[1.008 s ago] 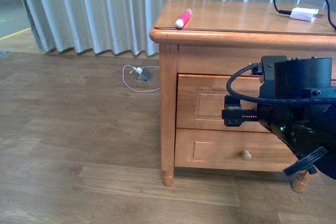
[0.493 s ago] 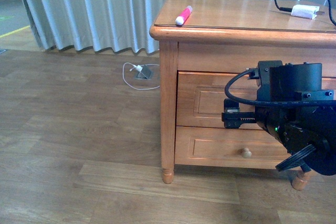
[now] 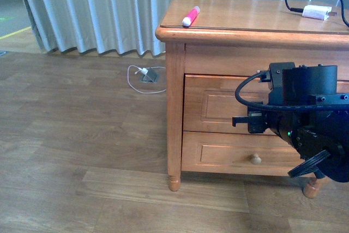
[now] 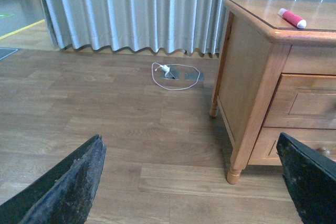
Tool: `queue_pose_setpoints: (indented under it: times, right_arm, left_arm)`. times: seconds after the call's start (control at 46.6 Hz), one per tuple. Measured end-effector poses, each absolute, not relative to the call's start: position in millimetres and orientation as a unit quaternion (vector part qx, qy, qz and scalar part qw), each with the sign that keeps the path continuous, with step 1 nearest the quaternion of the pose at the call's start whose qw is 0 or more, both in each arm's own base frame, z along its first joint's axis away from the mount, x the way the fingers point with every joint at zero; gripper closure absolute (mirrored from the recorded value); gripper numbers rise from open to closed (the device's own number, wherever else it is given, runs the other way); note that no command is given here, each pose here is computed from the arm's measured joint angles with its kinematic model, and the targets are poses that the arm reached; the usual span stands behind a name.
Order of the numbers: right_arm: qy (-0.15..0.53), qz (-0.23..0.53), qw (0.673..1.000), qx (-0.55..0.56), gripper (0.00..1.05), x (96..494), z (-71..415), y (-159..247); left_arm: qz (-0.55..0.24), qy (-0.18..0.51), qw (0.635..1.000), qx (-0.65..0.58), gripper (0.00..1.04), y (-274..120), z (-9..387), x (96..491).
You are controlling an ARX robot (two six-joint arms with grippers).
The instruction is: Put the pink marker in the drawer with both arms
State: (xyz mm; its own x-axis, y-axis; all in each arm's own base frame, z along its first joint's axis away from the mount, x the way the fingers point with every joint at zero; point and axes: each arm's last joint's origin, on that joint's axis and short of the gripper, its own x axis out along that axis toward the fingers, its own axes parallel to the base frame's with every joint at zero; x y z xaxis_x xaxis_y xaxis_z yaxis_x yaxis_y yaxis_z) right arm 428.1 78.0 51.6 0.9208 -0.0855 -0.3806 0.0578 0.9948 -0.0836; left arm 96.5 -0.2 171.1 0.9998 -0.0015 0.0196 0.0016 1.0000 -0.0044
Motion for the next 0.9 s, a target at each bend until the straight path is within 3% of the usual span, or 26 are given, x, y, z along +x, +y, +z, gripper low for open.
queue_pose_setpoints:
  times: [0.129, 0.343, 0.901]
  right_arm:
    - [0.200, -0.033, 0.979, -0.034, 0.80, 426, 49, 76]
    - [0.208, -0.020, 0.978, -0.021, 0.80, 408, 49, 72]
    - [0.241, 0.024, 0.970, 0.031, 0.80, 272, 53, 64]
  left_arm:
    - [-0.001, -0.010, 1.000, -0.002, 0.06, 0, 171, 96]
    - [-0.001, -0.010, 1.000, -0.002, 0.06, 0, 171, 96]
    - [-0.001, -0.010, 1.000, -0.002, 0.06, 0, 171, 96]
